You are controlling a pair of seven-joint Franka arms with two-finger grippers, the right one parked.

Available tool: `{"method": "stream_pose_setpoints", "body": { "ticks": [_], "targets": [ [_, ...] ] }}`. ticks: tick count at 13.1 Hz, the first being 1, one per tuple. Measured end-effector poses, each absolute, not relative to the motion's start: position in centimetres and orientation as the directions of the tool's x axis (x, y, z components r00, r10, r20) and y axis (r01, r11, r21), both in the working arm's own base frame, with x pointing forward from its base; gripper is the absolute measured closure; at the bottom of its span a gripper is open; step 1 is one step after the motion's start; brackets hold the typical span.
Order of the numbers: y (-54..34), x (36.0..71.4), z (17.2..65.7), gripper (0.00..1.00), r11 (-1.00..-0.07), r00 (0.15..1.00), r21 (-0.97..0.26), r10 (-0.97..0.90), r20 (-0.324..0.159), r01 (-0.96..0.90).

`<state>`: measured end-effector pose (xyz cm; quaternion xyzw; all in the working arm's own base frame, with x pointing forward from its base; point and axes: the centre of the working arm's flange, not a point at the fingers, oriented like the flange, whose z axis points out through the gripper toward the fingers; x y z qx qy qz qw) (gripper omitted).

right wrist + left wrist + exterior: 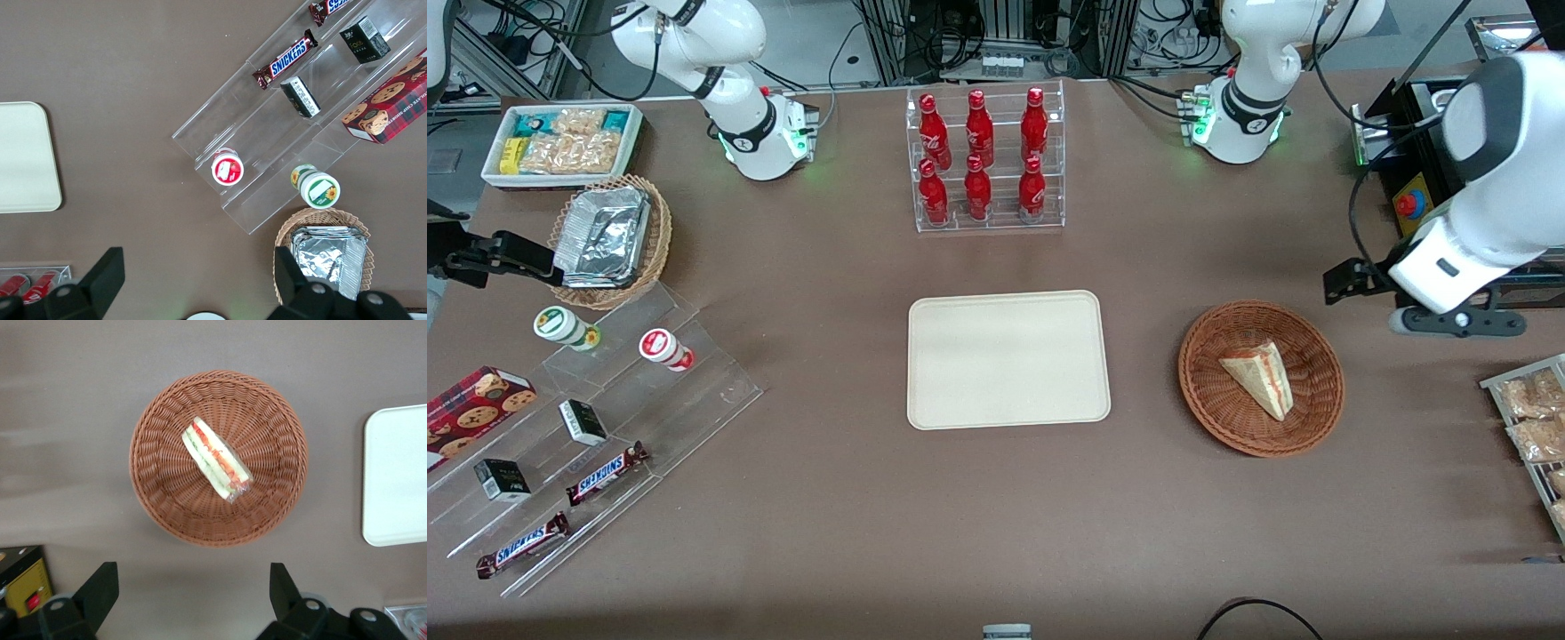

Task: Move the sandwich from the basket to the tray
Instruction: 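Move the left gripper over the wicker basket holding the sandwich, then lower the open left gripper around the wrapped sandwich in the basket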

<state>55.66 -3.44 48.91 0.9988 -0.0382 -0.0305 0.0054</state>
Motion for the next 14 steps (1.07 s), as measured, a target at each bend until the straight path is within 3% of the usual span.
{"method": "stream_pose_setpoints", "body": {
  "ticks": [7,11,14],
  "targets": [
    [-3.5,53.5,39.8,0.0,-1.0,0.999,0.012,-0.029,0.037,-0.029],
    [-4.5,53.5,38.4,0.0,-0.987,0.986,0.024,0.16,0.053,0.159],
    [-6.2,54.0,36.6,0.0,-0.919,0.918,0.044,0.393,0.052,0.391]
  ]
}}
